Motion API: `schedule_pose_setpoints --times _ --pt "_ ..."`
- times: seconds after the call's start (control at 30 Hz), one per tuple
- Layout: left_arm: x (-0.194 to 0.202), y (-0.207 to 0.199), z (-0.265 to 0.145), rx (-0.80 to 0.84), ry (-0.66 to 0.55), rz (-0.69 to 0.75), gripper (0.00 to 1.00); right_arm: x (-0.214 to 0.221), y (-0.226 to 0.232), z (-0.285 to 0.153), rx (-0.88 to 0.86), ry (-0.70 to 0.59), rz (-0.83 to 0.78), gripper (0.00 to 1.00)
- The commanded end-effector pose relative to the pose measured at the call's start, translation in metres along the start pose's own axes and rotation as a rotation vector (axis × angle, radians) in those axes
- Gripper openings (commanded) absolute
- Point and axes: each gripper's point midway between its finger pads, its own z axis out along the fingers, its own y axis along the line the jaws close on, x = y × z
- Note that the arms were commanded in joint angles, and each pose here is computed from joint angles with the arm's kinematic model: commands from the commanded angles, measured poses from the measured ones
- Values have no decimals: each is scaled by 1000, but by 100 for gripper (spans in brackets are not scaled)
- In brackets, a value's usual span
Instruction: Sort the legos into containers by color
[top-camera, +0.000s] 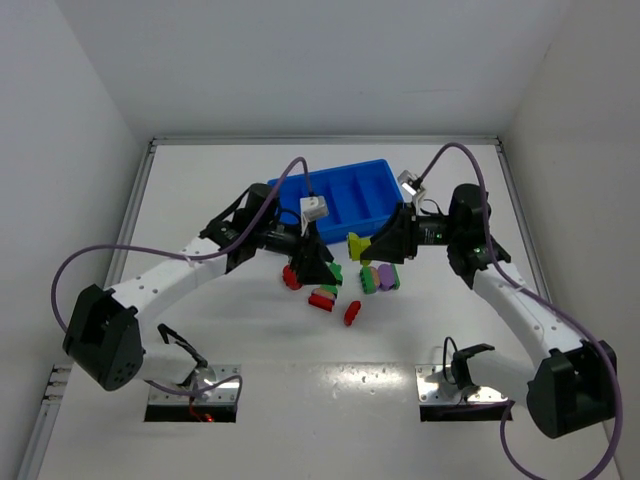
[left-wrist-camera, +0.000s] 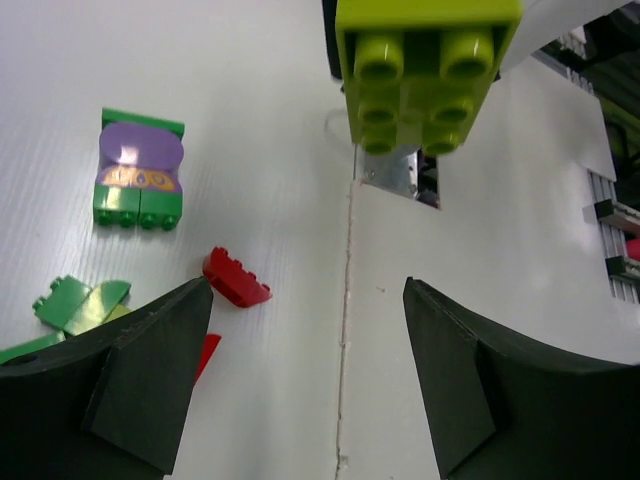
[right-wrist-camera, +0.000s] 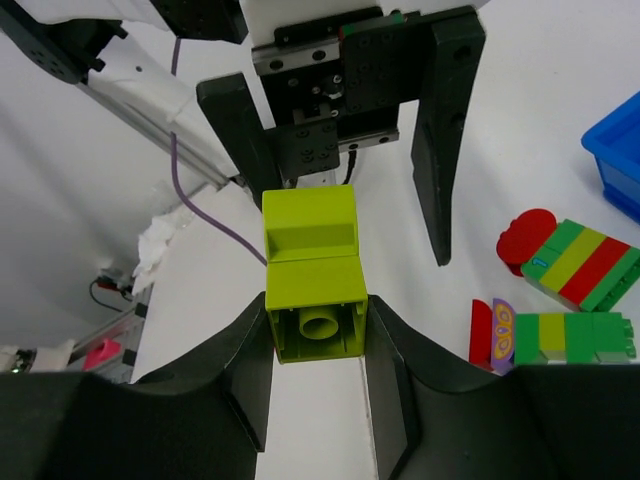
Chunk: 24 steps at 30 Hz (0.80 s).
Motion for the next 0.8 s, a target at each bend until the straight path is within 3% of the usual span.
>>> schedule_pose_setpoints --times 0.0,0.17,0.63,0.7,0.77 --pt "-44 -12 1 75 -90 92 83 -8 10 2 -58 -2 -26 0" --pt "-74 -17 2 104 -138 85 85 -6 9 2 -64 5 -17 0" --pt "-108 -42 1 255 -213 17 85 -7 5 4 -63 8 -7 0" --pt "-112 -46 0 270 -220 11 81 -7 5 4 -63 8 -7 0" --pt "-113 -44 1 270 -219 10 70 -8 6 4 -64 6 -16 0"
